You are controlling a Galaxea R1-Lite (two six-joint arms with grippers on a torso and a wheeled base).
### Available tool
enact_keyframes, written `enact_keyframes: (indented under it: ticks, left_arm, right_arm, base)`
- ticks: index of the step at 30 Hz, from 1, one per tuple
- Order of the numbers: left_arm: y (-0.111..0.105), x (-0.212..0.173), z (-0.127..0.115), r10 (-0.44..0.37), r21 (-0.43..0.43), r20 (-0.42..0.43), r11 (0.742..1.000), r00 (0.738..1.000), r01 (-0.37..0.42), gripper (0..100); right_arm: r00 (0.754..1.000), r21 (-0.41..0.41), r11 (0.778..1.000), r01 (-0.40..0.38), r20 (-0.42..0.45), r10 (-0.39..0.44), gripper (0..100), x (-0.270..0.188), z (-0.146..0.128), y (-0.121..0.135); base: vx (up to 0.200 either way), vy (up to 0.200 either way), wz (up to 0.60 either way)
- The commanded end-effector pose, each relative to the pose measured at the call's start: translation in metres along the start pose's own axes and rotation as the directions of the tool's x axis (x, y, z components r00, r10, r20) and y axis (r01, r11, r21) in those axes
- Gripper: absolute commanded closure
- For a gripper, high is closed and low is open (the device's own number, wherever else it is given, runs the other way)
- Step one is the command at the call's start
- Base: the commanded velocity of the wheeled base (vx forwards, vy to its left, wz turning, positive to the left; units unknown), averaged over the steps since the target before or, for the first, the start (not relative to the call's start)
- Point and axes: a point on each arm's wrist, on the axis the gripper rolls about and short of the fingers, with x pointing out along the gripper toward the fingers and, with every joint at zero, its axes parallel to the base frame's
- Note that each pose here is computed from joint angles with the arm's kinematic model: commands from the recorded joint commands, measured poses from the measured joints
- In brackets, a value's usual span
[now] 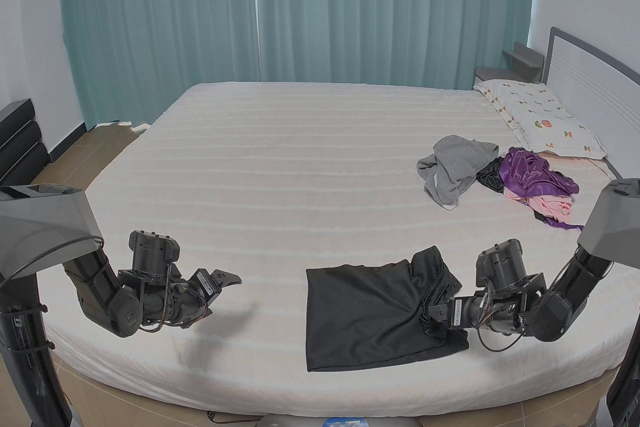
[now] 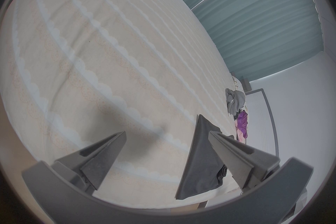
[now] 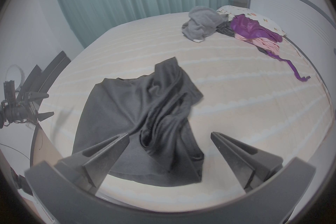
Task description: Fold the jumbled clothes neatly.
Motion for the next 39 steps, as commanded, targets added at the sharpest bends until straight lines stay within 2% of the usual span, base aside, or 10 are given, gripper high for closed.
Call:
enact_keyframes:
  ticks: [1, 10, 11, 13, 21, 25, 27, 30, 33, 39]
  left_arm:
    - [0.000, 0.000, 0.000, 0.000, -0.001, 0.000, 1.000, 1.000, 0.000, 0]
    - [0.000, 0.000, 0.000, 0.000, -0.001, 0.000, 1.000, 1.000, 0.000, 0]
    - [0.000, 0.000, 0.000, 0.000, -0.001, 0.000, 1.000, 1.000, 0.000, 0]
    - [0.000, 0.000, 0.000, 0.000, -0.001, 0.000, 1.000, 1.000, 0.000, 0]
    - [0.000, 0.000, 0.000, 0.000, -0.001, 0.000, 1.000, 1.000, 0.000, 0]
    - [0.000, 0.000, 0.000, 0.000, -0.001, 0.000, 1.000, 1.000, 0.000, 0]
    - [0.000, 0.000, 0.000, 0.000, -0.001, 0.000, 1.000, 1.000, 0.000, 0]
    - [0.000, 0.000, 0.000, 0.001, -0.001, -0.001, 1.000, 1.000, -0.001, 0]
    - [0.000, 0.000, 0.000, 0.001, -0.001, -0.001, 1.000, 1.000, -0.001, 0]
    - [0.000, 0.000, 0.000, 0.002, -0.001, 0.000, 1.000, 1.000, -0.002, 0]
  right_arm:
    - [0.999, -0.041, 0.999, -0.007, -0.038, 0.005, 0, 0.024, -0.008, 0.016]
    - [0.994, -0.074, 0.996, 0.055, -0.091, -0.062, 0, 0.036, -0.015, 0.013]
    - [0.983, -0.084, 0.989, 0.125, -0.121, -0.135, 0, 0.035, -0.017, -0.002]
    - [0.978, -0.072, 0.985, 0.154, -0.130, -0.162, 0, 0.031, -0.020, -0.013]
    - [0.977, 0.012, 0.986, 0.164, -0.140, -0.160, 0, -0.016, -0.024, -0.049]
    - [0.982, 0.053, 0.991, 0.121, -0.153, -0.111, 0, -0.036, -0.028, -0.066]
    - [0.994, 0.088, 0.996, 0.022, -0.108, -0.013, 0, -0.043, -0.023, -0.066]
    - [0.995, 0.092, 0.995, -0.039, -0.085, 0.047, 0, -0.039, -0.018, -0.061]
    - [0.995, 0.089, 0.995, -0.045, -0.089, 0.053, 0, -0.035, -0.018, -0.059]
    - [0.989, 0.037, 0.994, -0.101, -0.106, 0.104, 0, 0.014, -0.020, -0.031]
  base:
    - [0.000, 0.000, 0.00]
    - [0.000, 0.000, 0.00]
    - [0.000, 0.000, 0.00]
    - [0.000, 0.000, 0.00]
    - [0.000, 0.000, 0.00]
    - [0.000, 0.000, 0.00]
    - [0.000, 0.000, 0.00]
    - [0.000, 0.000, 0.00]
    - [0.000, 0.000, 0.00]
    - [0.000, 0.000, 0.00]
